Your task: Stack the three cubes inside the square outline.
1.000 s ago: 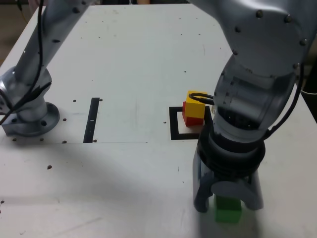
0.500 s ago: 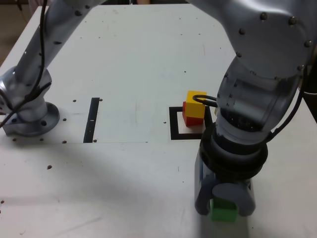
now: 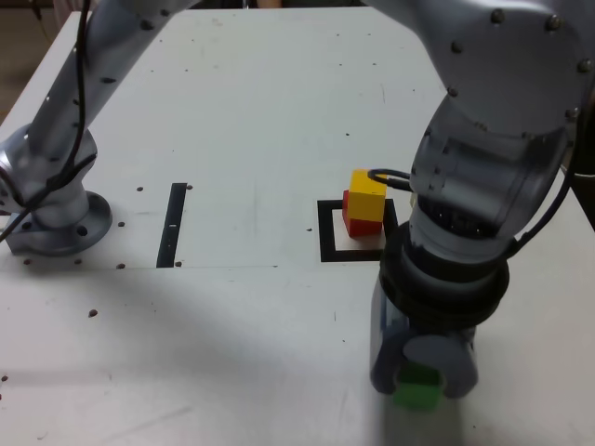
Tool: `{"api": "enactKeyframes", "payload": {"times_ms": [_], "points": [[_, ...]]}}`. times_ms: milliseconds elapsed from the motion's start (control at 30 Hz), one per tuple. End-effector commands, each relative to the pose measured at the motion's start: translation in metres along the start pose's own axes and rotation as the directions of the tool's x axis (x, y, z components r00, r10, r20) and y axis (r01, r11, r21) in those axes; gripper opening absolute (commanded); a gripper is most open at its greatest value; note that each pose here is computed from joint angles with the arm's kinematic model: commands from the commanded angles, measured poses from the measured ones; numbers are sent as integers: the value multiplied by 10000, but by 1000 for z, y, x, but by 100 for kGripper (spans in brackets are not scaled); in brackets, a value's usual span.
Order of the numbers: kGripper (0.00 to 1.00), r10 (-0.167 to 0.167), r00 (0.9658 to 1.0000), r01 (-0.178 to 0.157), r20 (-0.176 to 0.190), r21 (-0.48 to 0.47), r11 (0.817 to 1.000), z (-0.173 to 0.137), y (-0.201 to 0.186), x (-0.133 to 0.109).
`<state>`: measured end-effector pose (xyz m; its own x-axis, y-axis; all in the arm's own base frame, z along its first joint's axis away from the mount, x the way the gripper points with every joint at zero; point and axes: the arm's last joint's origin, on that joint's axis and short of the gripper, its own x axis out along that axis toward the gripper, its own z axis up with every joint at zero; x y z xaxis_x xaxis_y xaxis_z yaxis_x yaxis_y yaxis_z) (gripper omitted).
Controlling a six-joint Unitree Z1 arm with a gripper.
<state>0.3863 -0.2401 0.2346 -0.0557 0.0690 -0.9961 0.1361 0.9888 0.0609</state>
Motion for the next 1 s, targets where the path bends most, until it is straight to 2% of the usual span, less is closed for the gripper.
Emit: {"api": "enactKeyframes", "payload": {"times_ms": [0,200,400,633,800,967], "points": [[5,38,10000,-38,-55,13,10000,-1,5,-10],[5,155,9992,-149,-362,170,9997,-9,28,-36],[5,160,9998,-156,-94,427,9990,-26,73,-70],[5,102,9994,-116,342,431,9990,-68,156,-108],[5,197,9989,-205,433,202,9996,-88,200,-116],[5,279,9989,-279,387,-2,9996,-92,215,-113]]}}
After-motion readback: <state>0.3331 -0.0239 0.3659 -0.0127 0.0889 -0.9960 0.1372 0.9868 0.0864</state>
